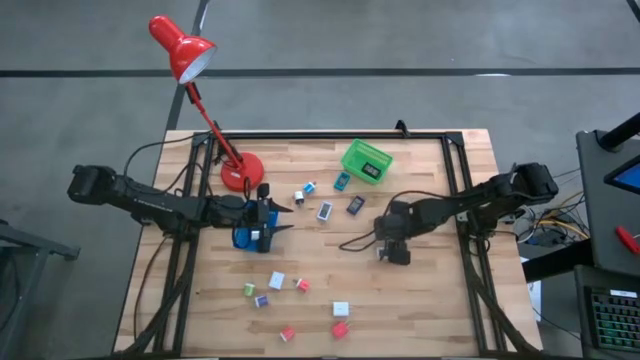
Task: Pick & Place Office items
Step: Put the right blue digital clock into the green basket
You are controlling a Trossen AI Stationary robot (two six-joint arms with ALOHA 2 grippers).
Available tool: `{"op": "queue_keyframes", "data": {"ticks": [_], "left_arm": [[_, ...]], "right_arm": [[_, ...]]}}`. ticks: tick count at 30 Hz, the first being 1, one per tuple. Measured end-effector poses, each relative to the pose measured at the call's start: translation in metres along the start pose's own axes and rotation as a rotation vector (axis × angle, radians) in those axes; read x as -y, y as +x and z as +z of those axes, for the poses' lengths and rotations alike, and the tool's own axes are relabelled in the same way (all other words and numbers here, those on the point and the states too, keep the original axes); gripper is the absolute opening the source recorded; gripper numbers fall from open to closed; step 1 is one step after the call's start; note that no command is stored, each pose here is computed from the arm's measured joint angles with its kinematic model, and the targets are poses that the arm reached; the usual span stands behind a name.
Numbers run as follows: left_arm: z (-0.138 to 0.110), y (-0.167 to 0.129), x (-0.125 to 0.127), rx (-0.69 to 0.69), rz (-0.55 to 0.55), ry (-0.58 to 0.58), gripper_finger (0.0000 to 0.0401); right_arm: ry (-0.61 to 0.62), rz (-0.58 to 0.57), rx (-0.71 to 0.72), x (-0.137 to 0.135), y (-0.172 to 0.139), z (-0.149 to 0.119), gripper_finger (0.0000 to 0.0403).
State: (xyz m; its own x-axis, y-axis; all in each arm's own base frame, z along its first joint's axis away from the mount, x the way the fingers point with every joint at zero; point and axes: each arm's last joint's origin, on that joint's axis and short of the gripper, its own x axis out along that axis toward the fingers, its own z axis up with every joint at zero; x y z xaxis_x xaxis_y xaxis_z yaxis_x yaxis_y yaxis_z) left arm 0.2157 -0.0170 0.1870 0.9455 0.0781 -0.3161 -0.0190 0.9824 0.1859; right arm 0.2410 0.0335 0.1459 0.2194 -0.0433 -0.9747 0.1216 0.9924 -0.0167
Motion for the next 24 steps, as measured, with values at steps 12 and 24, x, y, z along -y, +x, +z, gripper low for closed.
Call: {"op": "queue_keyframes", "data": {"ticks": [12, 24], "left_arm": [[0.000, 0.000, 0.000, 0.002, 0.000, -0.001, 0.0195], [0.000, 0.000, 0.000, 0.003, -0.004, -0.004, 0.0195]], "right_arm": [[-0.074, -0.030, -0.014, -0.015, 0.008, 0.041, 0.0219], [0.194, -0.099, 0.223, -0.018, -0.041, 0.076, 0.0219]]}}
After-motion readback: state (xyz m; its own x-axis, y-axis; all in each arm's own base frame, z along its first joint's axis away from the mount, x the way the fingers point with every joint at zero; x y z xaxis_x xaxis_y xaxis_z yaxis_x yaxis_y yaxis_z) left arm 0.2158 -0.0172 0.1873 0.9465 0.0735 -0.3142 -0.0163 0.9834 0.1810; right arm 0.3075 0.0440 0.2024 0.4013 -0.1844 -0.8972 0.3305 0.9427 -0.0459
